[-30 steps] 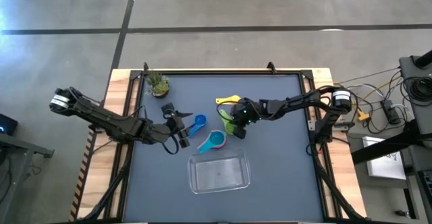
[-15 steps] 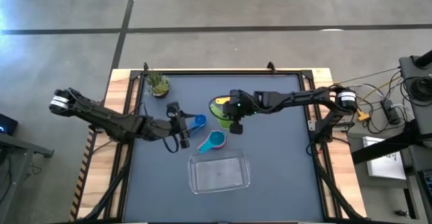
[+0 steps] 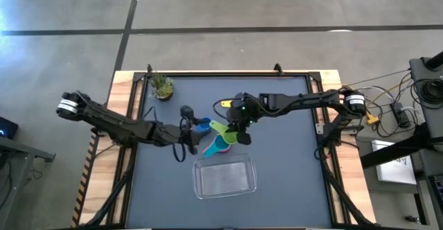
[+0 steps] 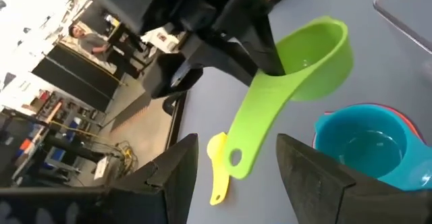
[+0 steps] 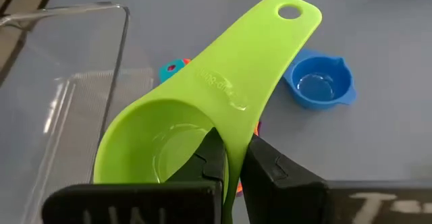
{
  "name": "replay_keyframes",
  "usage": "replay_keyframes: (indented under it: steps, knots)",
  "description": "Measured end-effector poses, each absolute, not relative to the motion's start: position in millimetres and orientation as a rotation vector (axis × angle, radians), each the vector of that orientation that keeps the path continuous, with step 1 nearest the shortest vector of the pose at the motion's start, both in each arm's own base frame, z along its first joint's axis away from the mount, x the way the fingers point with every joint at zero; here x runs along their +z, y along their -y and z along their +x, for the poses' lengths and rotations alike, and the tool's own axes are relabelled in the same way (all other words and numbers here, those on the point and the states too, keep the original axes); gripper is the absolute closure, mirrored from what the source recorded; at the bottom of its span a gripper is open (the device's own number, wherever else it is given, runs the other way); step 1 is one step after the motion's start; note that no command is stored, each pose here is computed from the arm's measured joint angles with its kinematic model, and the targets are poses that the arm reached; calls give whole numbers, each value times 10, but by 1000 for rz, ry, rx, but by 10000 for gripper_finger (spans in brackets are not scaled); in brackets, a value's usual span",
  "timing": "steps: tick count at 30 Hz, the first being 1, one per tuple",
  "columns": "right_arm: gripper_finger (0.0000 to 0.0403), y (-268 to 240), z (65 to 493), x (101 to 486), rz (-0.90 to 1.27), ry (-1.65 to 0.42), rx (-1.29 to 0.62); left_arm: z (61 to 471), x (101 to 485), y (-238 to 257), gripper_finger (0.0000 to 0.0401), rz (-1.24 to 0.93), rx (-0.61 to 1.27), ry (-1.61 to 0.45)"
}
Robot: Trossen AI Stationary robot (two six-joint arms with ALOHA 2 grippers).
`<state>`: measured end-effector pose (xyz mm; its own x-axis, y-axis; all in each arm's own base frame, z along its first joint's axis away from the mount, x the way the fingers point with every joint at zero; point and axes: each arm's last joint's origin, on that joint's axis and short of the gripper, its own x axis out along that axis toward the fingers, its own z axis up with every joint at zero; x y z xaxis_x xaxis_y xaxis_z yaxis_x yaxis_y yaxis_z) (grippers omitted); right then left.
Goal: Nest measuring cups in basket
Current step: Stack the green measuring cup on top of the light blue measuring cup
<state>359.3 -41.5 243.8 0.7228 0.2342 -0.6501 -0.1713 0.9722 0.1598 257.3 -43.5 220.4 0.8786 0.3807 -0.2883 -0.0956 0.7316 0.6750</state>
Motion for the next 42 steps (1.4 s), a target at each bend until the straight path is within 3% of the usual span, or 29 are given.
replay_keyframes:
  steps: [13,16,19,21,33,42]
  knots:
    - [389,393,3601,2451,191,-711,279,2996,2105,508,235,842,294,-531]
    - [389,392,3592,2429,199,-719,276,3054,2073,513,278,857,329,-558]
    - [389,395,3586,2412,205,-723,274,3069,2036,522,356,868,332,-584]
    - [382,394,3582,2403,211,-726,271,3069,2026,527,387,862,341,-588]
    - [306,461,3514,2527,147,-781,132,2950,1882,636,400,796,328,-689]
    - [306,477,3436,2659,95,-772,42,2877,1765,767,401,820,457,-730]
